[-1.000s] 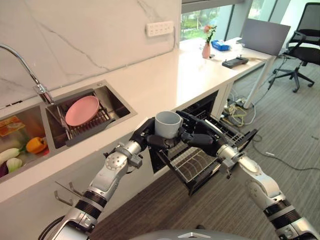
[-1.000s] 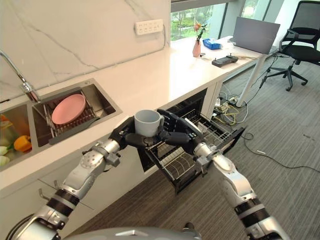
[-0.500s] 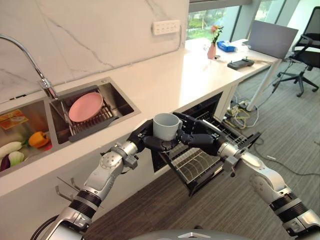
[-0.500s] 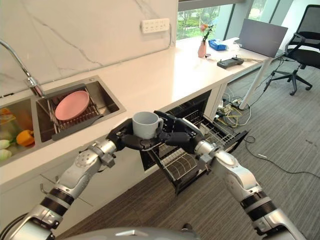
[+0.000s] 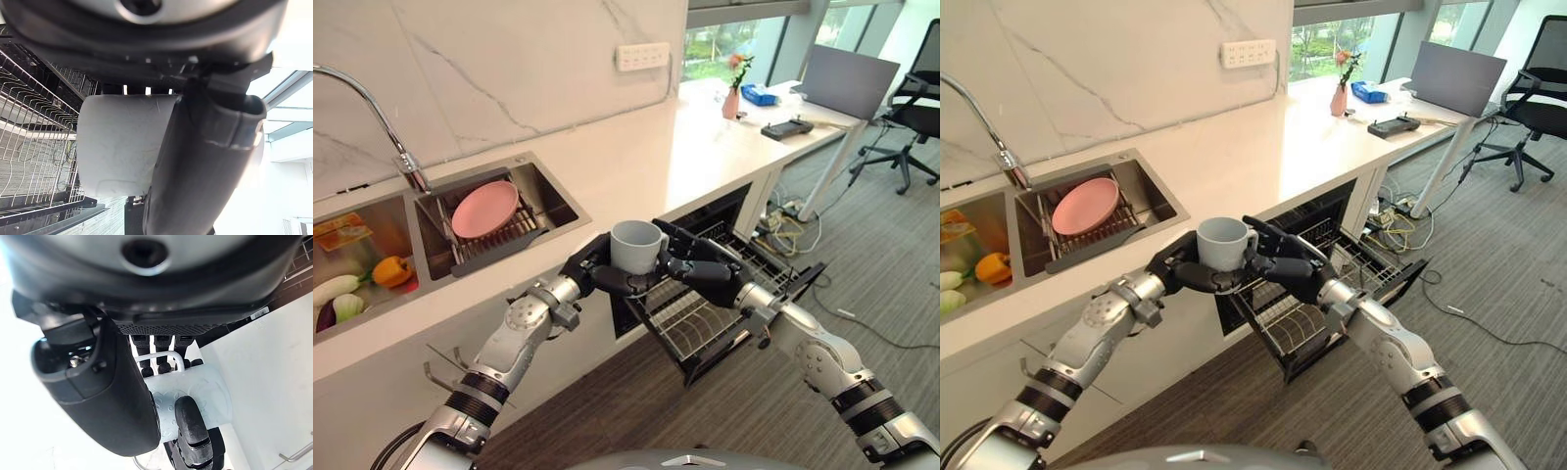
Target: Place the dishes in the dishwasher.
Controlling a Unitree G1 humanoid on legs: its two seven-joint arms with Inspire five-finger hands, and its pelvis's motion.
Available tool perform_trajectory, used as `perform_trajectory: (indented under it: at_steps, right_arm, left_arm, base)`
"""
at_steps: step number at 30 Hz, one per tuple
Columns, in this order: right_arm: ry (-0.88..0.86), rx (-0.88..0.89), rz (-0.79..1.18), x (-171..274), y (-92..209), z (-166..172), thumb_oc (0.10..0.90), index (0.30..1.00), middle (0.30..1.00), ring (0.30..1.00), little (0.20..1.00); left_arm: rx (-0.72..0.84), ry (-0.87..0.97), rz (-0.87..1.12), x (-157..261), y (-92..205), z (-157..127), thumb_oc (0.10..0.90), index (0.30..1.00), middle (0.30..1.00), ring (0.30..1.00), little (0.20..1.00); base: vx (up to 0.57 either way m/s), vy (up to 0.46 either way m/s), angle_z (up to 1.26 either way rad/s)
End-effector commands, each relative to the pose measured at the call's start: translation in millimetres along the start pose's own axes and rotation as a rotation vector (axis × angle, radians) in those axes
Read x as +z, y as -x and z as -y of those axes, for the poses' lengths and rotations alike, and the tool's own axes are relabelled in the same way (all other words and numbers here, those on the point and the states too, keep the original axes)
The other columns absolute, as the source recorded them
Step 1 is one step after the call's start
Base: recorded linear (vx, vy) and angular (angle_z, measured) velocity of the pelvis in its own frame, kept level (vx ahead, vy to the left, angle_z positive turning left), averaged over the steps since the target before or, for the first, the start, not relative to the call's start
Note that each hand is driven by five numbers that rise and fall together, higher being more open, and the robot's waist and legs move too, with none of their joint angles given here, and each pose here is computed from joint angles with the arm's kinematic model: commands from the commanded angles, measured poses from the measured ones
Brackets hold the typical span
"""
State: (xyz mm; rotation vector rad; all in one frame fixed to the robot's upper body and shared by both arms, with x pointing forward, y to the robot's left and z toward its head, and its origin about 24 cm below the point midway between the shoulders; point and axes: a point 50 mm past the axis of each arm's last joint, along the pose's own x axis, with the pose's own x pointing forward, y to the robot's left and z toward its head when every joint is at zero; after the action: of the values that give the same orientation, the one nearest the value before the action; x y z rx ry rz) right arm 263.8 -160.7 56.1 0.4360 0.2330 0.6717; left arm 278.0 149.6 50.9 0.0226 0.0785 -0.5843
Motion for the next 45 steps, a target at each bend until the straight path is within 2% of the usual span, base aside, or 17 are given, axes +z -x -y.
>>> perform_trajectory:
  at_steps: [1, 2, 3, 6, 7, 8, 9, 17, 24, 27, 30, 31, 33, 34, 37, 39, 45]
  right_arm:
    - [0.229, 0.499, 0.209, 54, -41, -82, 0.800, 0.900, 0.900, 0.900, 0.900]
    - [0.306, 0.470, 0.200, 59, -40, -79, 0.800, 0.900, 0.900, 0.900, 0.900]
    - [0.481, 0.445, 0.193, 70, -39, -79, 0.800, 0.900, 0.900, 0.900, 0.900]
    - [0.562, 0.446, 0.196, 76, -38, -82, 0.800, 0.900, 0.900, 0.900, 0.900]
    - [0.724, 0.424, 0.208, 88, -35, -83, 0.800, 0.900, 0.900, 0.900, 0.900]
    - [0.724, 0.424, 0.208, 88, -35, -83, 0.800, 0.900, 0.900, 0.900, 0.900]
    - [0.815, 0.401, 0.219, 96, -34, -83, 0.800, 0.900, 0.900, 0.900, 0.900]
    - [0.856, 0.382, 0.308, 106, -42, -94, 0.800, 0.900, 0.900, 0.900, 0.900]
    - [0.623, 0.409, 0.366, 92, -54, -105, 0.800, 0.900, 0.900, 0.900, 0.900]
    - [0.586, 0.405, 0.370, 89, -55, -105, 0.800, 0.900, 0.900, 0.900, 0.900]
    - [0.507, 0.365, 0.382, 79, -58, -106, 0.800, 0.900, 0.900, 0.900, 0.900]
    - [0.455, 0.320, 0.388, 71, -61, -106, 0.800, 0.900, 0.900, 0.900, 0.900]
    - [0.431, 0.314, 0.396, 69, -62, -107, 0.800, 0.900, 0.900, 0.900, 0.900]
    - [0.369, 0.294, 0.394, 63, -66, -109, 0.800, 0.900, 0.900, 0.900, 0.900]
    - [0.319, 0.287, 0.388, 58, -69, -114, 0.800, 0.900, 0.900, 0.900, 0.900]
    - [0.289, 0.316, 0.367, 48, -80, -130, 0.800, 0.900, 0.900, 0.900, 0.900]
    - [0.056, 0.331, 0.334, 33, -93, -144, 0.800, 0.900, 0.900, 0.900, 0.900]
  left_arm:
    - [-0.405, -0.086, 0.243, 52, -38, 73, 0.400, 0.300, 0.300, 0.300, 0.300]
    - [-0.408, -0.098, 0.240, 52, -37, 73, 0.400, 0.300, 0.300, 0.300, 0.300]
    - [-0.400, -0.126, 0.226, 50, -38, 71, 0.400, 0.300, 0.300, 0.300, 0.300]
    - [-0.397, -0.162, 0.226, 52, -38, 70, 0.400, 0.300, 0.300, 0.300, 0.300]
    - [-0.397, -0.267, 0.222, 57, -37, 66, 0.400, 0.300, 0.300, 0.300, 0.300]
    - [-0.397, -0.267, 0.222, 57, -37, 66, 0.400, 0.300, 0.300, 0.300, 0.300]
    - [-0.399, -0.361, 0.224, 60, -37, 65, 0.400, 0.300, 0.300, 0.300, 0.300]
    - [-0.394, -0.448, 0.217, 57, -41, 70, 0.400, 0.300, 0.300, 0.300, 0.300]
    - [-0.350, -0.430, 0.229, 55, -47, 73, 0.400, 0.300, 0.300, 0.300, 0.300]
    - [-0.334, -0.431, 0.234, 55, -47, 73, 0.400, 0.300, 0.300, 0.300, 0.300]
    - [-0.245, -0.428, 0.251, 56, -49, 68, 0.400, 0.300, 0.300, 0.300, 0.300]
    - [-0.154, -0.424, 0.269, 56, -53, 64, 0.400, 0.300, 0.300, 0.300, 0.300]
    - [-0.131, -0.430, 0.273, 56, -55, 64, 0.400, 0.300, 0.300, 0.300, 0.300]
    - [-0.047, -0.430, 0.289, 58, -57, 58, 0.400, 0.300, 0.300, 0.300, 0.300]
    - [-0.024, -0.446, 0.305, 65, -58, 55, 0.400, 0.300, 0.300, 0.300, 0.300]
    - [-0.054, -0.476, 0.342, 64, -77, 92, 0.400, 0.300, 0.300, 0.300, 0.300]
    - [0.023, -0.514, 0.358, 64, -89, 101, 0.400, 0.300, 0.300, 0.300, 0.300]
  base:
    - [0.00, 0.000, 0.00]
    - [0.00, 0.000, 0.00]
    - [0.00, 0.000, 0.00]
    - [0.00, 0.000, 0.00]
    - [0.00, 0.000, 0.00]
    - [0.00, 0.000, 0.00]
    - [0.00, 0.000, 0.00]
    - [0.00, 0.000, 0.00]
    - [0.00, 0.000, 0.00]
    - [0.00, 0.000, 0.00]
    - [0.00, 0.000, 0.00]
    - [0.00, 0.000, 0.00]
    - [-0.02, 0.001, 0.00]
    - [0.00, 0.000, 0.00]
    - [-0.01, 0.003, 0.01]
    - [-0.02, 0.001, 0.01]
    - [-0.01, 0.014, -0.03]
